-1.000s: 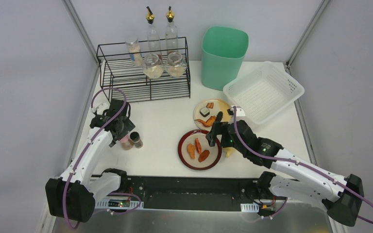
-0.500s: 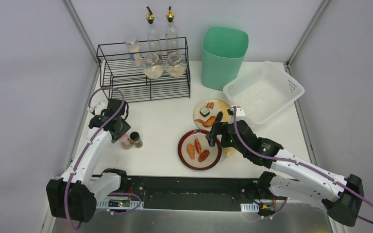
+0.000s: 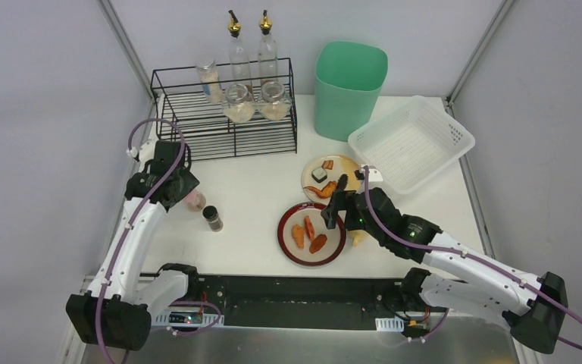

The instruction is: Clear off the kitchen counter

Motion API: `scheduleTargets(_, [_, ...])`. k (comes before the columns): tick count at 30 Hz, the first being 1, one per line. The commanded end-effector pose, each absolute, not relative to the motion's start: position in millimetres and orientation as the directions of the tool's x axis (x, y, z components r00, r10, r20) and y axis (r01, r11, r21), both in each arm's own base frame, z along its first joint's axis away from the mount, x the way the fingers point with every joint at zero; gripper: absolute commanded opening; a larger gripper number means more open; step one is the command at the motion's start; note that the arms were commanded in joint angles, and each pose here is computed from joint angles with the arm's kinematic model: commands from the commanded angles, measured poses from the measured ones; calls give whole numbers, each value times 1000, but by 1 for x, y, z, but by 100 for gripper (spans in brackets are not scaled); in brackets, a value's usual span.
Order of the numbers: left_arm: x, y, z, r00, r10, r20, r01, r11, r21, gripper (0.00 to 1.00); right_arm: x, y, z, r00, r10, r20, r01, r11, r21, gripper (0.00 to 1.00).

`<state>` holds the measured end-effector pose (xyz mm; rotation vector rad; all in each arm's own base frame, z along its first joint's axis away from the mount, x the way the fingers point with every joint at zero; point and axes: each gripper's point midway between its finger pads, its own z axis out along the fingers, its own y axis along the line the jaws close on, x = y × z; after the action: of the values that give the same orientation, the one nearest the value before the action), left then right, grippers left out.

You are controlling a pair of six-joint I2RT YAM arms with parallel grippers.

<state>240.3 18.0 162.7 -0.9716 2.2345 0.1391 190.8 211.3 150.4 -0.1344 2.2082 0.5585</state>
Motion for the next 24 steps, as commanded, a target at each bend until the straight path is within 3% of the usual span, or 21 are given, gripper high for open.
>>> scheduleTargets(1, [250, 27, 203, -470, -548, -692, -649, 746, -150, 0, 193, 216, 161, -628, 109, -771, -294, 884, 364, 99])
scheduleTargets(15, [310, 17, 303, -428, -459, -779, -520, 830, -203, 0, 193, 219, 159, -634, 104, -766, -298, 882, 367, 99])
scheduleTargets(24, [371, 5, 332, -446, -409, -796, -453, 870, -194, 0, 194, 218, 158, -634, 101, -767, -295, 885, 361, 99])
